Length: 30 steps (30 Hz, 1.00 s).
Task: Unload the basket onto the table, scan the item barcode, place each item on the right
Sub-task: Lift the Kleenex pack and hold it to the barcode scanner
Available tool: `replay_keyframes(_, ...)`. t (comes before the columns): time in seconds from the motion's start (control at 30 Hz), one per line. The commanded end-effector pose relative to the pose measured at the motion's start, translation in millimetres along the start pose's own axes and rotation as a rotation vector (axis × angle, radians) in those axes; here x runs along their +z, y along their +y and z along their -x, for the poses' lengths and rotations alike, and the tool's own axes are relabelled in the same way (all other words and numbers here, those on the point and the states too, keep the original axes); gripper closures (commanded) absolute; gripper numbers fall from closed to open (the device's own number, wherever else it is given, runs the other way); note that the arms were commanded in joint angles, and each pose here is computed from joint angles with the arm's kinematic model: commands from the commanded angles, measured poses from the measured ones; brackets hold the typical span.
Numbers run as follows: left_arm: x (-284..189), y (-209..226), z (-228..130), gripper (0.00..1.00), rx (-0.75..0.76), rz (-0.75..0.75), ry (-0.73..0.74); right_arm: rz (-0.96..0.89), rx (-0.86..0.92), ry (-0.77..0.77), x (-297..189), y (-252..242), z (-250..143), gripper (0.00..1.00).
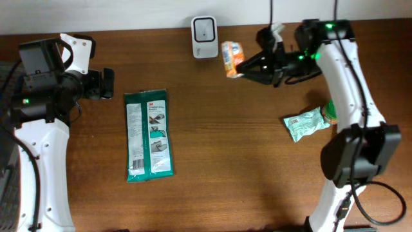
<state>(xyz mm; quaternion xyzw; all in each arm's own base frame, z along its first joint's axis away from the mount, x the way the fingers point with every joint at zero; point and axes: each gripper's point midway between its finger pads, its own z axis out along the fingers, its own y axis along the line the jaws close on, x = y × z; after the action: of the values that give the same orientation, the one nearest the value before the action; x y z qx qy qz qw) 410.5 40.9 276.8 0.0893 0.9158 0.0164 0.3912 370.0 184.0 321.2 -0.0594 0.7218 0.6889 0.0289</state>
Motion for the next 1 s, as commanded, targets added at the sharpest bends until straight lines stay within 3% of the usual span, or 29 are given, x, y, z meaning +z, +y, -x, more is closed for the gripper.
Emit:
replay_keyframes(0.0, -6.1, 0.6, 6.0, 0.01, 0.013, -0.001, -0.023, 0.025, -0.087, -0.040, -11.9, 32.2, -5.0, 0.96)
replay_keyframes(0.13, -6.0, 0.5, 6.0, 0.01, 0.013, -0.001, -0.023, -0.025, -0.208, -0.025, -10.4, 25.5, -5.7, 0.96)
replay_keyframes(0.2, -6.1, 0.5, 6.0, 0.01, 0.013, -0.001, -0.023, -0.165, -0.264, 0.031, -2.5, 0.5, -6.4, 0.96)
replay_keyframes(0.3, -6.1, 0.6, 6.0, 0.01, 0.013, -0.001, -0.023, -0.596, -0.197, 0.056, 6.1, -65.5, 9.2, 0.96)
replay_keyframes(0.37, -6.0, 0.5, 6.0, 0.01, 0.013, -0.001, -0.023, -0.935, -0.173, -0.051, -2.8, -99.0, 33.7, 0.96)
replay_keyframes(0.43, -6.1, 0.6, 6.0, 0.01, 0.013, -0.001, -0.023, -1.150, -0.235, -0.172, -13.0, -101.1, 58.1, 0.96)
replay_keyframes(0.57, -6.1, 0.6, 6.0, 0.01, 0.013, -0.001, -0.023, -1.537, -0.648, -0.475, -18.3, -67.1, 136.3, 0.96)
replay_keyframes(0.73, -6.1, 0.6, 6.0, 0.01, 0.013, -0.001, -0.023, -1.663, -0.971, -0.585, 10.9, -76.7, 205.4, 0.96)
replay_keyframes(0.97, -6.1, 0.6, 6.0, 0.01, 0.013, -0.001, -0.023, -1.780, -1.257, -0.456, 38.6, -162.3, 256.3, 0.96)
